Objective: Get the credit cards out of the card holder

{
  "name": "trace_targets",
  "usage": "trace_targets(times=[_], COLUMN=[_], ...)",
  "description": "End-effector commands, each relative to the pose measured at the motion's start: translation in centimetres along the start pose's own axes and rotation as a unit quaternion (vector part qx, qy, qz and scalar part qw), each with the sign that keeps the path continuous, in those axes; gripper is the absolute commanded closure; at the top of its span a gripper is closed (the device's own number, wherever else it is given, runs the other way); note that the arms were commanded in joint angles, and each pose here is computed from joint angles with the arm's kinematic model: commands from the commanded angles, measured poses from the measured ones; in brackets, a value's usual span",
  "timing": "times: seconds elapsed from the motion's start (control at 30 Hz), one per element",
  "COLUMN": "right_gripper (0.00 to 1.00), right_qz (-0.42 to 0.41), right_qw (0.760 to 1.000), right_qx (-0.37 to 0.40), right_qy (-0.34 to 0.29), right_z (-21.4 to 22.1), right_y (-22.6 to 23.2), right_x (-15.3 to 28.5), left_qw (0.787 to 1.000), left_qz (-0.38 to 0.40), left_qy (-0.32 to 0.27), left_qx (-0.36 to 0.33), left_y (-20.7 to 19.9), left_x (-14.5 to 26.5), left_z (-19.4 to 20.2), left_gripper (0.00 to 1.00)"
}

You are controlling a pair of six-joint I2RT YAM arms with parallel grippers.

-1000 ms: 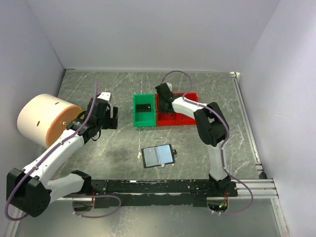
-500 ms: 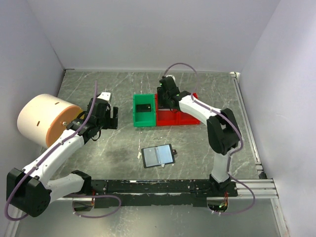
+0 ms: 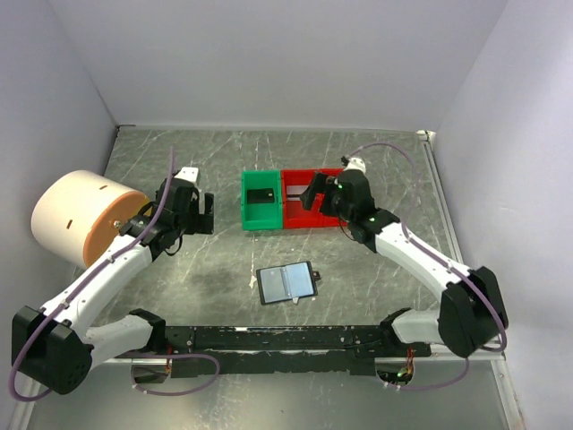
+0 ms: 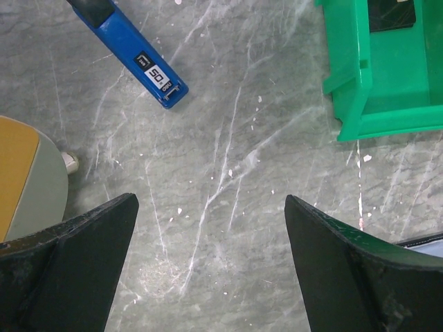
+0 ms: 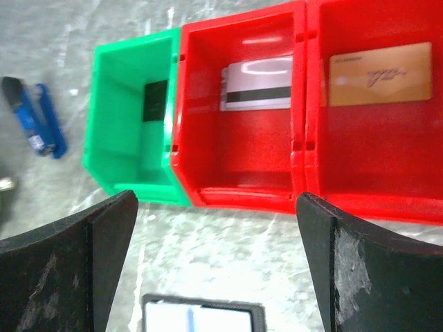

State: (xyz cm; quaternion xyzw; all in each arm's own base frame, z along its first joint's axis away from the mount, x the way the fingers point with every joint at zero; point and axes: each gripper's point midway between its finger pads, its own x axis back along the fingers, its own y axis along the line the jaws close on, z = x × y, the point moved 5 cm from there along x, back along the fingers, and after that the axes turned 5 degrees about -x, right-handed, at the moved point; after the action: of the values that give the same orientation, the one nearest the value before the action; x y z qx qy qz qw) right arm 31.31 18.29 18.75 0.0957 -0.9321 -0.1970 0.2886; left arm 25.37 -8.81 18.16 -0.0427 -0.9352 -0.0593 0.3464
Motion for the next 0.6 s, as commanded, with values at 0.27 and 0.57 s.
trace_targets(times=[0.27,0.57], right_gripper=[0.0,0.0], right_qz=[-0.106,-0.046], right_qw=[0.988,0.997], right_qx=[-0.102,0.018], right_qy=[0.043,0.062], right_z=[4.2,5.9], right_y=[1.9,2.3], right_x=[4.1,6.1], left_qw=[0.996,0.994], left_qz=[-0.04,-0.048], left_qy=[-0.048,-0.06], left_qx=[0.057,0.081], left_y=[2.2,3.3], left_x=[1.2,1.7], left_z=[-2.0,-2.5], left_gripper=[0.0,0.0])
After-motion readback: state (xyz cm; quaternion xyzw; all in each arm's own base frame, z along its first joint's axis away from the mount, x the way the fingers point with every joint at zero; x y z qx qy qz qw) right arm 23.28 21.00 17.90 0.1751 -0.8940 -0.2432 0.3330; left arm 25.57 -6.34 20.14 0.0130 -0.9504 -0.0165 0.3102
